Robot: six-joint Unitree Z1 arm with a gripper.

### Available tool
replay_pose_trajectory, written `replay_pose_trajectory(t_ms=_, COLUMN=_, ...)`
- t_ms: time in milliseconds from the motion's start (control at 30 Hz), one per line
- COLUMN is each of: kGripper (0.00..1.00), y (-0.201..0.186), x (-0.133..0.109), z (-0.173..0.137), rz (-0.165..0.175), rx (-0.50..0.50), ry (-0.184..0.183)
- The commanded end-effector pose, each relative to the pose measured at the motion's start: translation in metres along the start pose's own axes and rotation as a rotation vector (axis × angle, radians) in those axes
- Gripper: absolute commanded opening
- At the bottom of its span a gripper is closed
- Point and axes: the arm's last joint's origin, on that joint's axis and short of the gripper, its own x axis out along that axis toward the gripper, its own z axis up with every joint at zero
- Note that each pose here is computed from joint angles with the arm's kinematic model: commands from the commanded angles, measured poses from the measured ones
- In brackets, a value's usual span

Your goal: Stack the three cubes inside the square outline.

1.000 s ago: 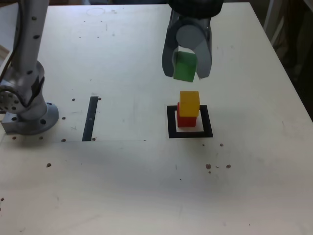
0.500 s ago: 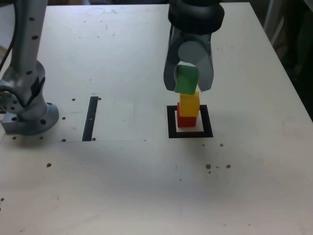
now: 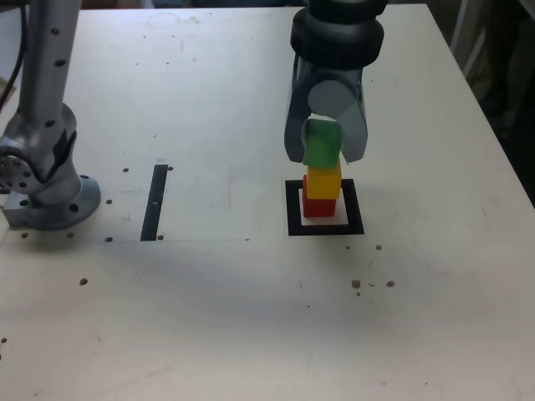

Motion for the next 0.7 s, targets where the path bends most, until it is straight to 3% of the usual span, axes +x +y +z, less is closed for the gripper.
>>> replay_pose_trajectory(t_ms=0, kGripper=0.19, y=0.0023, x=0.0003, z=-0.0002, rz=-0.006, rx=0.003, ry=-0.017)
replay_pose_trajectory(t_ms=367, kGripper=0.20, y=0.0054, x=0.0072, z=0.0003, rz=-0.021, rx=0.001, ry=-0.015)
replay_pose_trajectory(t_ms=467, kGripper=0.25, y=0.0057, x=0.0070, z=0.0000, rz=-0.019, rx=0.002, ry=-0.015)
replay_pose_trajectory(t_ms=533, kGripper=0.35, y=0.0059, x=0.0068, z=-0.0001, rz=-0.018, rx=0.003, ry=-0.016)
replay_pose_trajectory(t_ms=667, kGripper=0.75, y=0.0059, x=0.0061, z=0.0001, rz=-0.018, rx=0.012, ry=-0.020)
